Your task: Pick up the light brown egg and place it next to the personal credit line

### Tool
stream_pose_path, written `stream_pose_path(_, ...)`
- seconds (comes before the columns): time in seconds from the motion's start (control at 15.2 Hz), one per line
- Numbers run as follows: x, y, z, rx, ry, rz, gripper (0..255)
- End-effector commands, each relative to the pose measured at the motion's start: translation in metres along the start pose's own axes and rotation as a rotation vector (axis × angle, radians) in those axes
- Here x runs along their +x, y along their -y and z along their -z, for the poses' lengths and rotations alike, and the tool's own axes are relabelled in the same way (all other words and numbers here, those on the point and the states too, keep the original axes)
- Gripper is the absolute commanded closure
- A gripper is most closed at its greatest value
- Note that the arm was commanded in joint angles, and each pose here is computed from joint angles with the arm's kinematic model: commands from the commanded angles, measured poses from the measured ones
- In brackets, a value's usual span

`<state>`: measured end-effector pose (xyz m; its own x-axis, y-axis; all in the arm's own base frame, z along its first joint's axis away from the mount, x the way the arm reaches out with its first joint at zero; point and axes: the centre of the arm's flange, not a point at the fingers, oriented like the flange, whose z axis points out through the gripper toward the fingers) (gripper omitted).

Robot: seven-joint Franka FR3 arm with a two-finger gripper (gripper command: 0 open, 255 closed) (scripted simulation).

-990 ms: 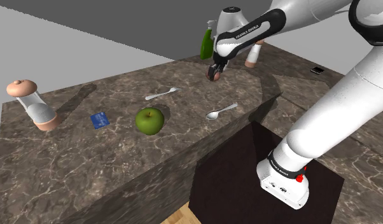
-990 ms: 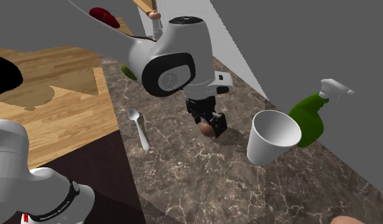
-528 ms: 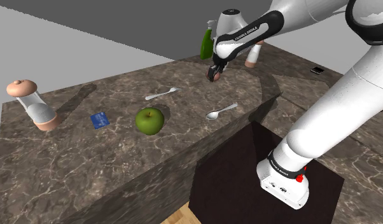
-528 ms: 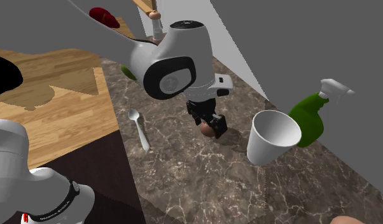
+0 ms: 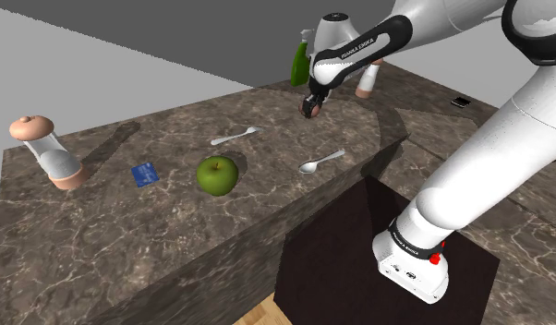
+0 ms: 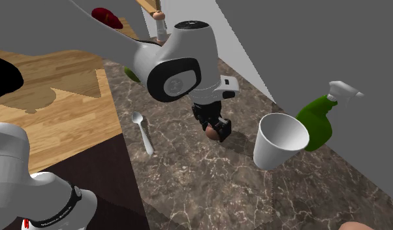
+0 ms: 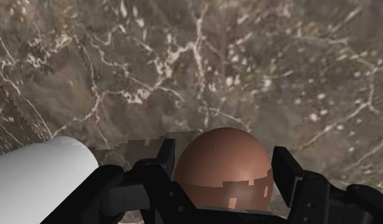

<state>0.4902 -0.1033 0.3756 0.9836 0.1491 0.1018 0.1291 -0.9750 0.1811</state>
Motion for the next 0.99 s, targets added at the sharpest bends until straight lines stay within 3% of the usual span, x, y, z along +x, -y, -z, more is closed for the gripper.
stream_pose_path(0.0,0.000,0.000,-0.001,0.000,0.001,0.000,255)
stream_pose_path(0.92,0.006,-0.011,0.061,0.000,0.001,0.000,255)
